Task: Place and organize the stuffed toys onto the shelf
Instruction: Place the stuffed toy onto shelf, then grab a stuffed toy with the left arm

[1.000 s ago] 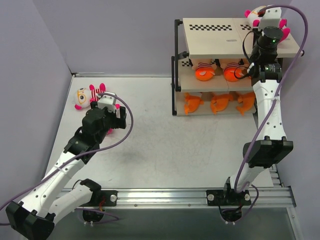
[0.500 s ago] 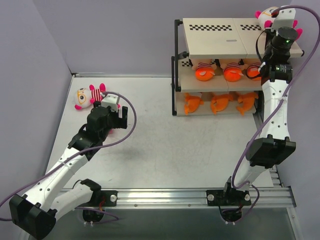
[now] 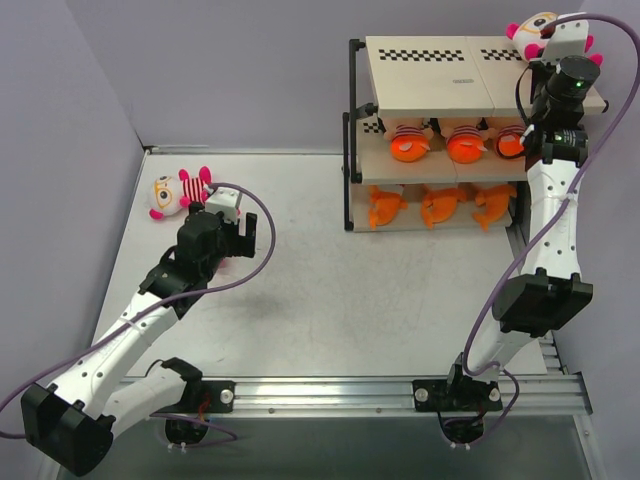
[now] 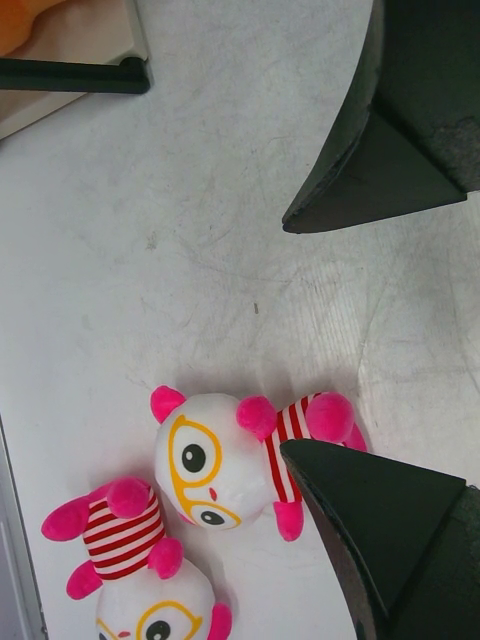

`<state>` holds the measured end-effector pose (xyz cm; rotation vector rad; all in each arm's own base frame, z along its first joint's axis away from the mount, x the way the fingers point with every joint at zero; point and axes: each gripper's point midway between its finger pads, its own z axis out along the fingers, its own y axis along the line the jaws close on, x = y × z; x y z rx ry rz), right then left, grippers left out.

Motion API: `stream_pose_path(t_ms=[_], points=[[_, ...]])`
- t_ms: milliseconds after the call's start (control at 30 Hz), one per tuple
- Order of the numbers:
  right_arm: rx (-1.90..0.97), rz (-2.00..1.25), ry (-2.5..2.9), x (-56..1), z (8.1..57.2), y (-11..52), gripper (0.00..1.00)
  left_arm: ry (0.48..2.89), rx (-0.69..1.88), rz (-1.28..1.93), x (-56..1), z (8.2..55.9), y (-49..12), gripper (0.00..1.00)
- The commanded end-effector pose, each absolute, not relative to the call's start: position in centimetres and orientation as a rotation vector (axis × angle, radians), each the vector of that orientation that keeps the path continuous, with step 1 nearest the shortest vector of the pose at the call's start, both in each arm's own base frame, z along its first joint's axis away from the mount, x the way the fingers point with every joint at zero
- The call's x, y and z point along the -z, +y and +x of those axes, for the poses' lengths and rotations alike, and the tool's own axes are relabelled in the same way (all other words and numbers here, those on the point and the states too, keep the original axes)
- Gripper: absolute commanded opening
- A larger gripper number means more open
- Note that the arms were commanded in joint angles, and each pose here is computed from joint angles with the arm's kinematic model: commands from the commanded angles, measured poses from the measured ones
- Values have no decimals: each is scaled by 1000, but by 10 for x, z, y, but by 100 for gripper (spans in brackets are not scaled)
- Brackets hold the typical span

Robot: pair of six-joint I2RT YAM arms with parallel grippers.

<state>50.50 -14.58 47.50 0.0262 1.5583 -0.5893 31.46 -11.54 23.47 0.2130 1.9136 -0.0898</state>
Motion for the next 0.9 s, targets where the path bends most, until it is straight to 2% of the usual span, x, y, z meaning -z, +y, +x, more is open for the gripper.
stream_pose_path(t_ms=[0, 67, 167, 533, 633, 867], points=[[585, 35, 1498, -496, 494, -146, 19, 1891, 82, 209, -240, 319, -116, 92], [573, 36, 1495, -497, 493, -144, 37, 1891, 82, 211, -240, 319, -116, 92], [556, 34, 1480, -502, 489, -140, 45, 1891, 84, 211, -240, 319, -117, 92], [501, 20, 1388, -536, 468, -117, 68, 1879, 98, 213, -244, 317, -118, 92], [462, 11, 1346, -549, 459, -106, 71, 1877, 104, 211, -246, 316, -118, 92], [347, 28, 1244, -582, 416, -74, 87, 1878, 122, 199, -249, 315, -118, 92]])
